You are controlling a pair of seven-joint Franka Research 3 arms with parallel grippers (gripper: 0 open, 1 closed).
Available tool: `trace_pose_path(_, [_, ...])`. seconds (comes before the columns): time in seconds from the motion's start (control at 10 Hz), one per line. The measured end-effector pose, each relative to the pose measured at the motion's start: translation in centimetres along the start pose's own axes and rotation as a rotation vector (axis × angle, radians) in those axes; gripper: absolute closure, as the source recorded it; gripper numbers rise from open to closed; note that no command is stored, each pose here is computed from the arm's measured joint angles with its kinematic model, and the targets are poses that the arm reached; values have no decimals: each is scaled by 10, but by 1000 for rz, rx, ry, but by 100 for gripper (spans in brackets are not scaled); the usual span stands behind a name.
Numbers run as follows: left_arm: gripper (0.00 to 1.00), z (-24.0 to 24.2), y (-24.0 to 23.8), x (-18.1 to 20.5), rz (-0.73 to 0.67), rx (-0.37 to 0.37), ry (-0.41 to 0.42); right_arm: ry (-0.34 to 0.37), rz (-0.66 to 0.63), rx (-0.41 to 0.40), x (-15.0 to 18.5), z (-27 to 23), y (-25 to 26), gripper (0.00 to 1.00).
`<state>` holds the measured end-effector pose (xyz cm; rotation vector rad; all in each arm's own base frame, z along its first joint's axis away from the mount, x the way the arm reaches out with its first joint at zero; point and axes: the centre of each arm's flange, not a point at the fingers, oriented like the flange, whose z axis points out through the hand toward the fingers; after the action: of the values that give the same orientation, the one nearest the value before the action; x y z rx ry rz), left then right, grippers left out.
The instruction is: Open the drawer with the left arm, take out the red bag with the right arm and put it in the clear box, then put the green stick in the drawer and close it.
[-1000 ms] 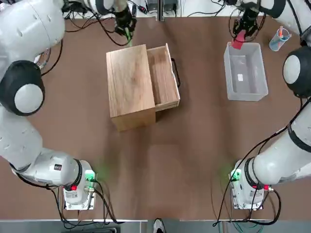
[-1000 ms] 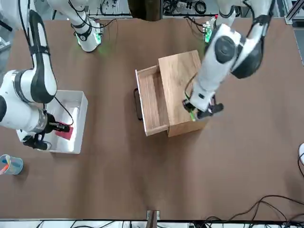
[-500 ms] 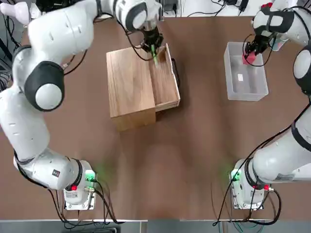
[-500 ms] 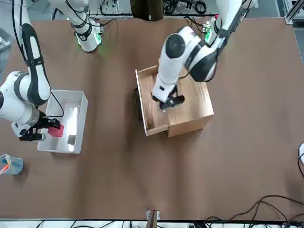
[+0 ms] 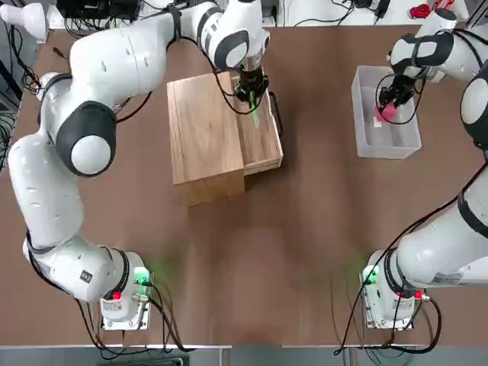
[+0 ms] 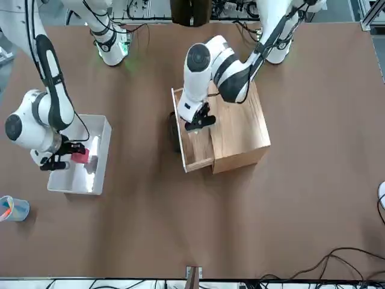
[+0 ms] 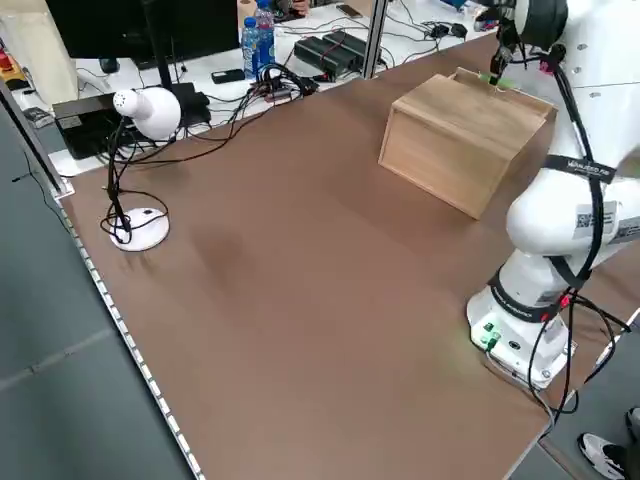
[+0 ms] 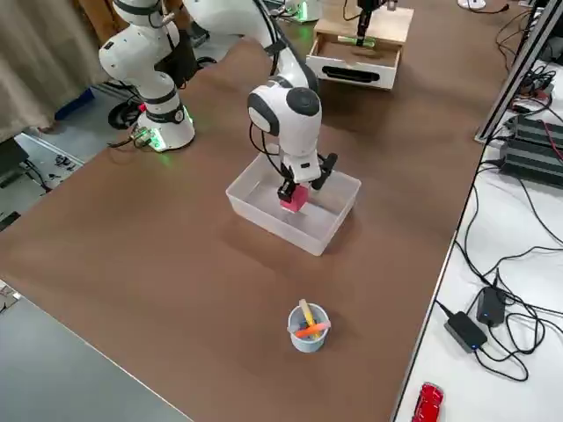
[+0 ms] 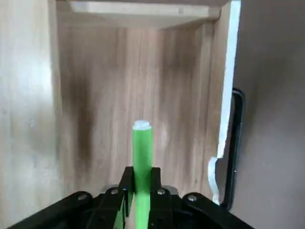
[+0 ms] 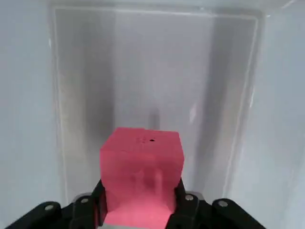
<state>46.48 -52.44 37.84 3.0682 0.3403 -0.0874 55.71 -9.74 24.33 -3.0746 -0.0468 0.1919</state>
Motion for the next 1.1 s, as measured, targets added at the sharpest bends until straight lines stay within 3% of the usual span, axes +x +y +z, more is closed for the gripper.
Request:
trace_pose_path(0.2, [53, 8, 1, 4, 1, 6, 6, 1, -1, 0, 0, 0, 0, 45])
trace_pose_path(0.4, [26, -3, -1, 16, 5, 11, 73, 1, -2, 0, 0, 0, -1, 44])
trace_pose_path(0.5, [10, -14, -6, 25, -7, 8, 97, 3, -3, 0, 1, -1, -2, 37])
trace_pose_path(0.6, [1, -32, -19, 40, -34, 10, 116, 11, -5, -2, 2, -3, -2, 31])
trace_pose_path(0.8, [0, -82, -57, 73, -66, 15, 163, 39, -10, -5, 13, -24, -3, 6])
trace_pose_path(0.9, [0, -108, -82, 91, -61, 10, 178, 31, -16, 3, 20, -42, -4, 0])
trace_pose_path(1.1, [0, -144, -134, 117, -19, 3, 180, 9, -32, 22, 34, -94, -13, 0])
